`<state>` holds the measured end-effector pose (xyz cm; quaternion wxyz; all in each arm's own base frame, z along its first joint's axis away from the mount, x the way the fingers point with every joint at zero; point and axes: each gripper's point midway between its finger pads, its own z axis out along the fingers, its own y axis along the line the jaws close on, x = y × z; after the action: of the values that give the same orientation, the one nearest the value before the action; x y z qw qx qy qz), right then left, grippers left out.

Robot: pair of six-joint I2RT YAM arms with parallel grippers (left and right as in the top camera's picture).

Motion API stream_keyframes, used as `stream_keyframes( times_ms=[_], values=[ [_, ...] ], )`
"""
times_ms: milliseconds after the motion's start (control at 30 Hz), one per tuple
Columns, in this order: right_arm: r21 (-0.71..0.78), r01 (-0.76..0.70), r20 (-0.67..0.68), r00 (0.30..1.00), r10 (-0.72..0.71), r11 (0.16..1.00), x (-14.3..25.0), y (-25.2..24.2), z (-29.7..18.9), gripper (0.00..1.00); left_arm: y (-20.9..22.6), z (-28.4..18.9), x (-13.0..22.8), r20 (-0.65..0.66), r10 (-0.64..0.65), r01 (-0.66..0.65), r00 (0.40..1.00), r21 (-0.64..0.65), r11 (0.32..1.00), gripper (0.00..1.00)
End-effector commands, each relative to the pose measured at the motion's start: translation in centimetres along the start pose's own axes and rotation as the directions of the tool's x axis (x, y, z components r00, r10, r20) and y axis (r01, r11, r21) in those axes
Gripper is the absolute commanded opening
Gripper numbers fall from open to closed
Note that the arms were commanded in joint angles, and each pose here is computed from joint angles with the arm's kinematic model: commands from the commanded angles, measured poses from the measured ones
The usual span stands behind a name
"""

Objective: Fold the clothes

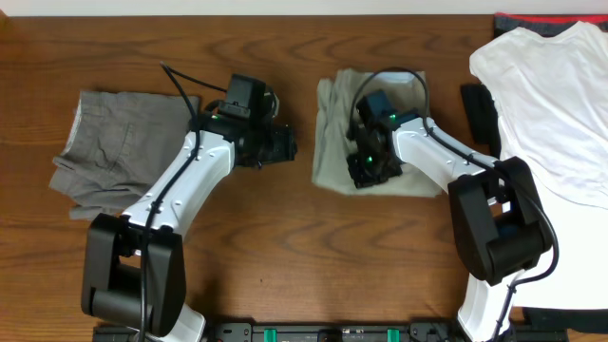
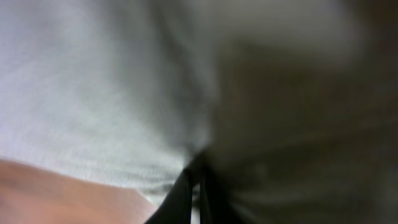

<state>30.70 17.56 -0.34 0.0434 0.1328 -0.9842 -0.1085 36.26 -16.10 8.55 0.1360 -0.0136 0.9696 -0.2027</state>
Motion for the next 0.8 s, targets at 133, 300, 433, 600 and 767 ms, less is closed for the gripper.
stream_keyframes(
  times_ms=[133, 300, 433, 600, 767],
  values=[
    [0.193, -0.012, -0.132, 0.990, 0.038, 0.981, 3.8, -3.8, 1.3, 0.06, 0.8, 0.3, -0.2, 0.003, -0.009, 0.009, 1.000, -0.020, 1.000, 0.70],
    [0.171, 0.034, 0.027, 0.999, -0.039, 0.985, 1.1, -2.7, -1.6, 0.09, 0.8, 0.3, -0.1, 0.003, -0.013, 0.013, 1.000, -0.020, 1.000, 0.71],
    [0.159, 0.037, 0.173, 0.983, -0.065, 0.987, -0.6, -1.9, -5.5, 0.20, 0.8, 0.3, -0.2, 0.004, -0.030, 0.031, 1.000, -0.019, 0.999, 0.72],
    [0.118, -0.039, 0.360, 0.933, -0.006, 0.992, -2.6, -1.7, -10.1, 0.38, -0.5, 0.8, -0.2, -0.011, -0.026, 0.026, 1.000, 0.060, 0.998, 0.77],
    [0.011, -0.011, 0.429, 0.903, 0.005, 1.000, -4.9, -0.6, -10.4, 0.32, -2.2, 2.7, 0.1, -0.062, 0.008, 0.004, 0.998, 0.188, 0.982, 0.79]
  ],
)
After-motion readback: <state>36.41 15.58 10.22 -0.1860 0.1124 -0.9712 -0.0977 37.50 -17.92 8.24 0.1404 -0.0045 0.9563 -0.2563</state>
